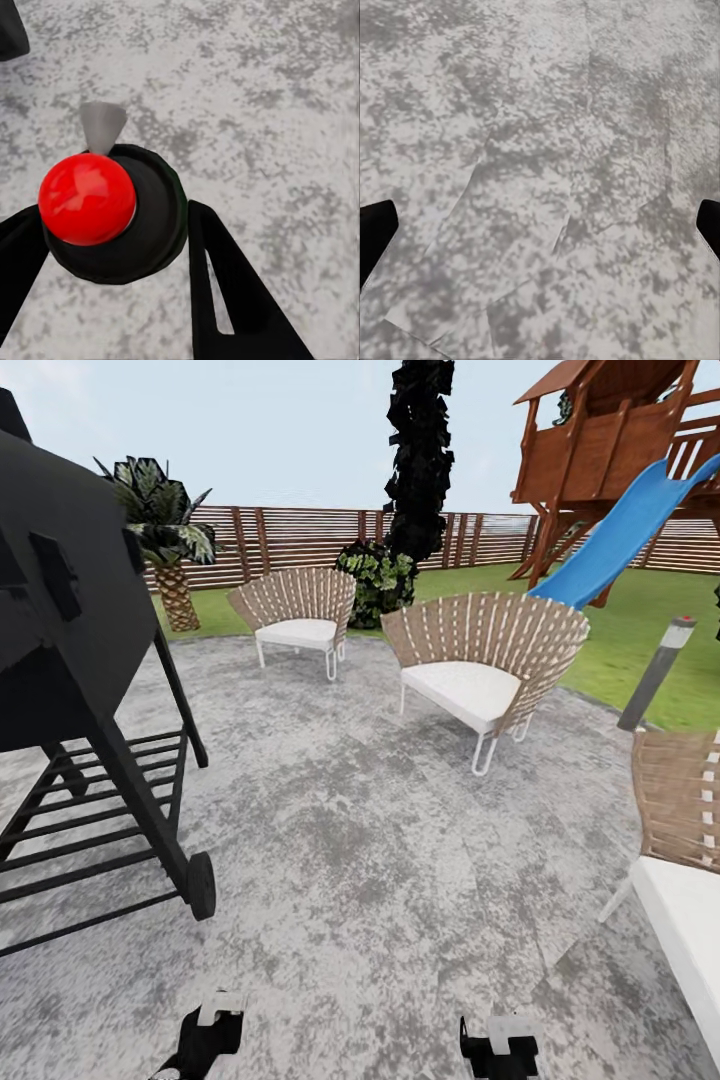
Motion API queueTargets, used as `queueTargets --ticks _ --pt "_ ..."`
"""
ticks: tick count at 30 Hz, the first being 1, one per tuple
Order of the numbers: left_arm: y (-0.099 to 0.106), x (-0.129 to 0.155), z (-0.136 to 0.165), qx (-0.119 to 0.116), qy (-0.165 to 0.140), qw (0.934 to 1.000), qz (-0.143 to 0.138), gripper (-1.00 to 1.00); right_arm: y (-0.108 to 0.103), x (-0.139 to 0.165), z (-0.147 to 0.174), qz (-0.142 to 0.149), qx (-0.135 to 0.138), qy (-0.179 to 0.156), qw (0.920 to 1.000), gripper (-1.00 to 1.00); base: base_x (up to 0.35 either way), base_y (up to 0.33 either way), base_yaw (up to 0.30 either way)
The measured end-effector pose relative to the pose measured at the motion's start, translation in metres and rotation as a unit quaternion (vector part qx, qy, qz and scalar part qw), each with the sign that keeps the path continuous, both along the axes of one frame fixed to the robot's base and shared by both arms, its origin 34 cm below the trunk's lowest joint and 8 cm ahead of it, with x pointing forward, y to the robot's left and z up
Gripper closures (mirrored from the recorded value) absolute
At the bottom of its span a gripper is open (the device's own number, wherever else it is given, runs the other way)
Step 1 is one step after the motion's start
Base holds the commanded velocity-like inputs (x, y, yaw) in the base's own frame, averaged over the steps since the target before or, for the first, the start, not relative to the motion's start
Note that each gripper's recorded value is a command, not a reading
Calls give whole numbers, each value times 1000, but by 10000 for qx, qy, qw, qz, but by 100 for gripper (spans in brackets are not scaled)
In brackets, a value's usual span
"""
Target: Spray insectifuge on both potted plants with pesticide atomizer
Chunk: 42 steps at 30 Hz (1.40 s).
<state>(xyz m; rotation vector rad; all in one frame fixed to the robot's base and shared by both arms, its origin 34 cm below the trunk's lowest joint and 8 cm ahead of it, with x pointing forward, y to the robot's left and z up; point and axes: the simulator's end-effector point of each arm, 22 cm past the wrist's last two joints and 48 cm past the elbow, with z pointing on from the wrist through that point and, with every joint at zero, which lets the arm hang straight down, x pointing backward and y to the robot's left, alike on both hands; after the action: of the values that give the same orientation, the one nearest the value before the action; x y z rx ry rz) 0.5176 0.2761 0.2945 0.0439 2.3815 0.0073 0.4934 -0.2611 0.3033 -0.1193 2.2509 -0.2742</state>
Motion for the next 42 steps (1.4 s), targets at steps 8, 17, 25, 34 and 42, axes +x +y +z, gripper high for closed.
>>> queueTargets --ticks 8,17,25,34,42 --pt "-1 -4 -2 10 36 10000 -27 100 -1 0 0 -12 -7 -5 10000 -100 337 -100 0" --pt "3 -6 -3 47 45 10000 40 100 -5 1 1 -39 -32 -17 10000 -100 338 -27 0" --pt "2 -8 -4 37 75 10000 43 100 -4 0 0 -32 -29 -9 10000 -100 340 0 0" --pt "2 -9 -4 40 72 10000 31 100 -4 0 0 -30 -32 -9 10000 -100 340 0 0" --pt "1 -9 -5 42 79 10000 16 100 -4 0 0 -25 -30 -9 10000 -100 340 0 0"
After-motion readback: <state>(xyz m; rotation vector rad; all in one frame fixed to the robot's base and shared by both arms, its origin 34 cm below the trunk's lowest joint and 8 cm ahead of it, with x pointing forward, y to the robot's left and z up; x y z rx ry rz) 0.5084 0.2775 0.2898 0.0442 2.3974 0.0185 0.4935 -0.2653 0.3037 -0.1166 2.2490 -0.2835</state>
